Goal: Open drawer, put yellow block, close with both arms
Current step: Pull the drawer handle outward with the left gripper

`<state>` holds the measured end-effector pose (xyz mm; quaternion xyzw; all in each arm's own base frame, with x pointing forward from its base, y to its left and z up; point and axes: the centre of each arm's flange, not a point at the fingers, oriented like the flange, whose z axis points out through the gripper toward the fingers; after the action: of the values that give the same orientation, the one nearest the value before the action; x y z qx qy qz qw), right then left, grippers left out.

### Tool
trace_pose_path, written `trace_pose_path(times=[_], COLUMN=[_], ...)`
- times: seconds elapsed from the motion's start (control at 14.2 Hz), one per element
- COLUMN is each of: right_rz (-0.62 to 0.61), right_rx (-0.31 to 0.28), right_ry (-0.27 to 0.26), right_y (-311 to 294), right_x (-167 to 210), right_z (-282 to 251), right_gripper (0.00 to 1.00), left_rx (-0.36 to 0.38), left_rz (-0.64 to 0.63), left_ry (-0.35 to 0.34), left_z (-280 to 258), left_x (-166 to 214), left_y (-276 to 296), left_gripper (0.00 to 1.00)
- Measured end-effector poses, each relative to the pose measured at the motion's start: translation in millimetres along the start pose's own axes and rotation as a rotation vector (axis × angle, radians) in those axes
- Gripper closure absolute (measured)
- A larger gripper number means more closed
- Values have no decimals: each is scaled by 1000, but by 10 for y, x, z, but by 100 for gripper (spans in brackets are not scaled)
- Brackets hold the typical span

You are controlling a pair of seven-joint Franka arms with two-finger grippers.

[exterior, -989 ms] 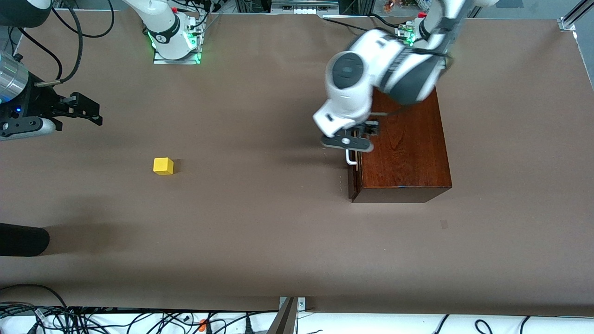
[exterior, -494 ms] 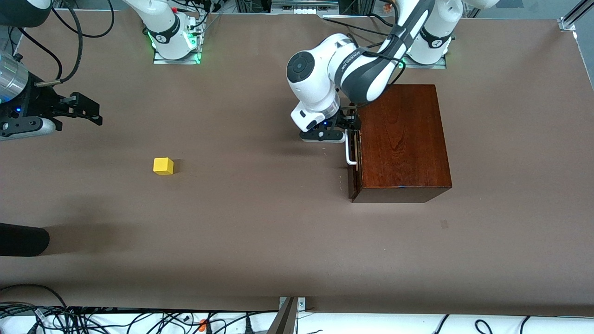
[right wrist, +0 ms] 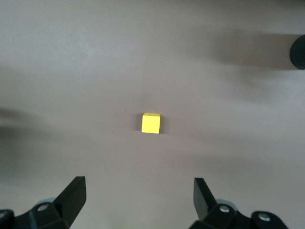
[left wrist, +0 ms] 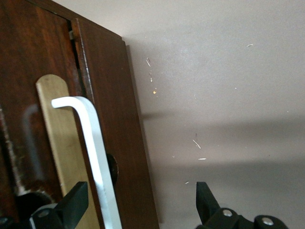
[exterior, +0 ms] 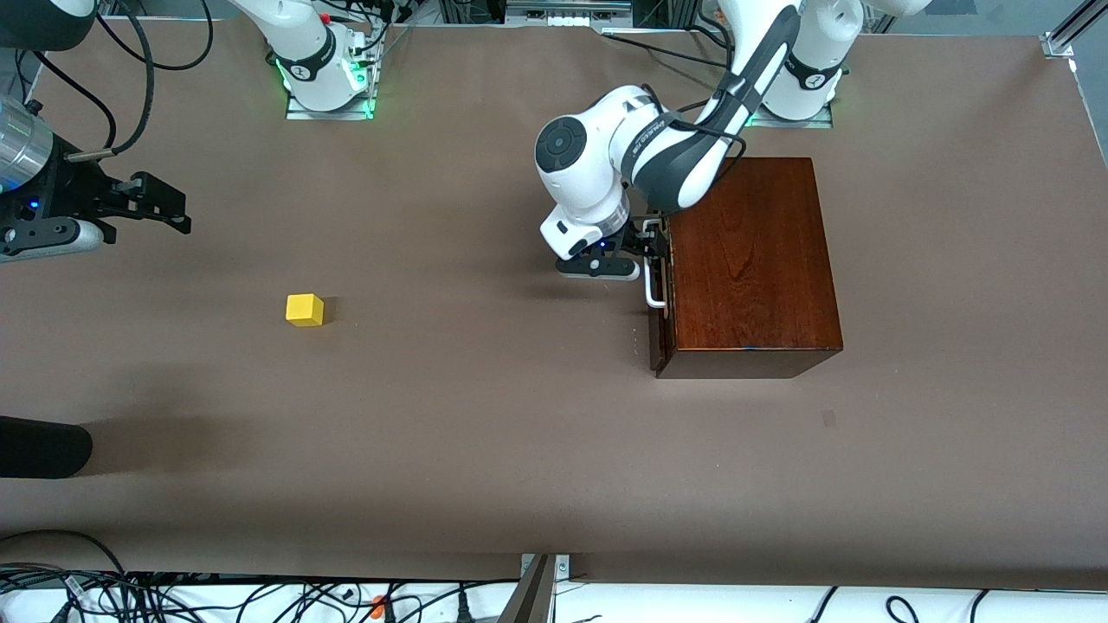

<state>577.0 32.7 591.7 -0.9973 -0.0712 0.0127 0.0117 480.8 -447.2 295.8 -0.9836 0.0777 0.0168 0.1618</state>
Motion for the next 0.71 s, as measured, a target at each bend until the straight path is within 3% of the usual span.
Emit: trace_pose_path(times=[0.28,0.71], right_rz=[0,0], right_rx=[0,0], right_ry=[-2,-3], right_y=[1,1], right_x=[-2,-3], right_z=[2,2], right_gripper=[0,0], left_rx=[44,36], left_rz=[17,23], left_ry=[17,19], left_z=[135,267], left_x=[36,59], left_y=[6,72], left_gripper=[0,0])
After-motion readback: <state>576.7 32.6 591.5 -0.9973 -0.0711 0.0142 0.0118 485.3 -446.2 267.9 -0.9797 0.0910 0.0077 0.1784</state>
